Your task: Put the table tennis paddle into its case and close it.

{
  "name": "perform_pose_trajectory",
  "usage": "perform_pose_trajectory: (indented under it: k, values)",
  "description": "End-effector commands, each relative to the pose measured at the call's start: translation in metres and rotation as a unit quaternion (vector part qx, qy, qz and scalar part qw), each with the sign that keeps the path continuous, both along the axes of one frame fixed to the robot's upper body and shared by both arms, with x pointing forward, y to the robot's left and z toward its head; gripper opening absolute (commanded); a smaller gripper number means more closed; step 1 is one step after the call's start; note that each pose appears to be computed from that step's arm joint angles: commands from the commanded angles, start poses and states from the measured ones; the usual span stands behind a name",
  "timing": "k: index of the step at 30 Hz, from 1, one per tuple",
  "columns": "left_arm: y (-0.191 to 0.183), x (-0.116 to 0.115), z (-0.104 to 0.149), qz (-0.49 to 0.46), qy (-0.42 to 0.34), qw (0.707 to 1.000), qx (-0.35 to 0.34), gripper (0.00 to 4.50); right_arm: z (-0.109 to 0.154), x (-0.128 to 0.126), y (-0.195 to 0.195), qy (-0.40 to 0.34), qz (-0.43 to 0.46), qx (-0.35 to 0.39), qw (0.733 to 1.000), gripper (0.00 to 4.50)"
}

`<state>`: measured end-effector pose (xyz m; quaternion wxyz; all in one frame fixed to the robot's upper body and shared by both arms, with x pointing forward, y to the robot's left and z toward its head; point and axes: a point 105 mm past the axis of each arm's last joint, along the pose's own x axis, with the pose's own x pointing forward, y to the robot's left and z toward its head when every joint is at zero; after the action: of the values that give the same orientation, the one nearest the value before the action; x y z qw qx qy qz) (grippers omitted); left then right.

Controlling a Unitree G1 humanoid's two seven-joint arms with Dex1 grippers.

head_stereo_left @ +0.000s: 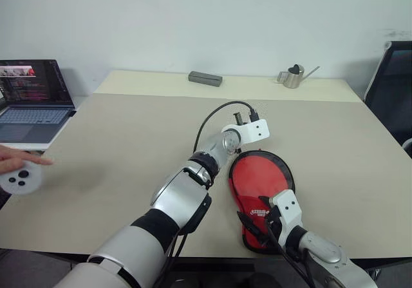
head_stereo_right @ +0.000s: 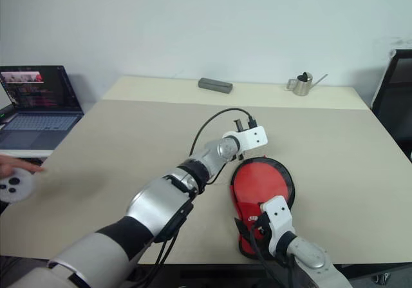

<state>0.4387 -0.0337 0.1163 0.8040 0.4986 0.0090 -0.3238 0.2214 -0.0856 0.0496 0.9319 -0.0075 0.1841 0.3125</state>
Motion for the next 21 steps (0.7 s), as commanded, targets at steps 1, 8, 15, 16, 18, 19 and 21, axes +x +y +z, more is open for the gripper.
perform_pose_trajectory:
  k: [1, 8, 15, 16, 18, 19, 21]
  values:
    - [-0.012, -0.01, -0.011, -0.025, 0.036, 0.999, -0.002, 0.34, -0.039, -0.016, 0.001, 0.098, 0.001, -0.014, 0.995, 4.5]
    - [-0.026, -0.019, -0.016, -0.043, 0.068, 0.996, -0.028, 1.08, -0.037, -0.012, 0.0, 0.094, -0.004, -0.013, 0.996, 4.5]
    - [-0.031, -0.019, -0.003, -0.052, 0.077, 0.994, -0.053, 3.52, -0.038, -0.006, 0.002, 0.09, -0.002, -0.013, 0.996, 4.5]
    - [-0.031, -0.018, -0.002, -0.052, 0.076, 0.994, -0.053, 3.88, -0.038, -0.004, 0.002, 0.089, -0.001, -0.012, 0.996, 4.5]
    - [-0.032, -0.018, 0.0, -0.055, 0.079, 0.994, -0.056, 4.48, -0.039, -0.002, 0.004, 0.087, 0.004, -0.013, 0.996, 4.5]
    - [-0.032, -0.018, 0.001, -0.057, 0.079, 0.994, -0.057, 4.48, -0.039, 0.0, 0.004, 0.086, 0.006, -0.014, 0.996, 4.5]
    - [-0.034, -0.019, 0.003, -0.062, 0.081, 0.993, -0.061, 4.48, -0.039, 0.002, 0.005, 0.084, 0.008, -0.014, 0.996, 4.5]
